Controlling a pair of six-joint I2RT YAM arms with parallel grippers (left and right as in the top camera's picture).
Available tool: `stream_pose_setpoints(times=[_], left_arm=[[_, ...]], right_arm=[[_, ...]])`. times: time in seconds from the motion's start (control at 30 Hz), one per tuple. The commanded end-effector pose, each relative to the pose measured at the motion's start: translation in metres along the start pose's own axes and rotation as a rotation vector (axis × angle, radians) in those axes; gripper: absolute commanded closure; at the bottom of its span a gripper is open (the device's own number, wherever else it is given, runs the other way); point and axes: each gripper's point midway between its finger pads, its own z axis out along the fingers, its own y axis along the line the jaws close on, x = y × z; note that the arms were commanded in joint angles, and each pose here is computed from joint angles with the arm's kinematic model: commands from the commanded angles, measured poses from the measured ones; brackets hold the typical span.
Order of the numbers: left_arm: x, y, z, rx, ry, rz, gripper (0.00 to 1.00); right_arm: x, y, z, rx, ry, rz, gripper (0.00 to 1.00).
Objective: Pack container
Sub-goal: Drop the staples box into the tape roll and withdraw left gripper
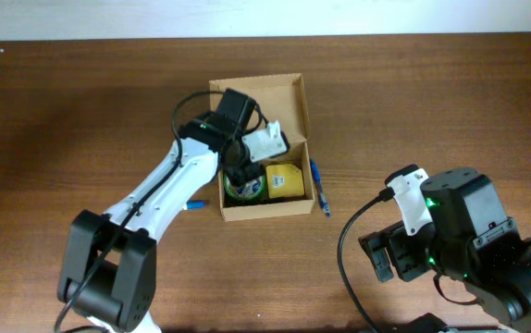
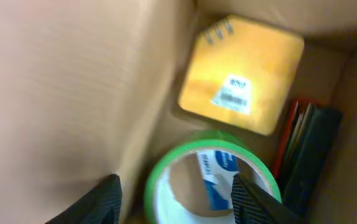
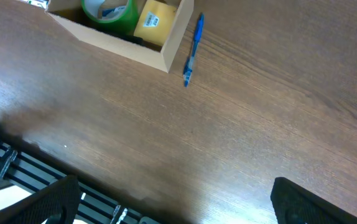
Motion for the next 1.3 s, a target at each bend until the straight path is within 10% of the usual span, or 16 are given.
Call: stream_pose_setpoints(times=[0.0,0.47,1.27], left_arm=[[-0.037,0.016,-0.053,-0.08,-0.123,0.004,0.46],[-0.037,0.008,-0.198,-0.274,-0.272,-0.193,0.46],[0.027,-0.039,-0.219,-0.2,-0.095,-0.533,0.49]], right_arm=[[-0.001,0.001,0.0,-0.008,-0.004,0.0,0.01],[-0.001,0.001,0.0,-0.008,-0.004,0.0,0.01],[-0.001,0.001,0.0,-0.008,-0.004,0.0,0.01]])
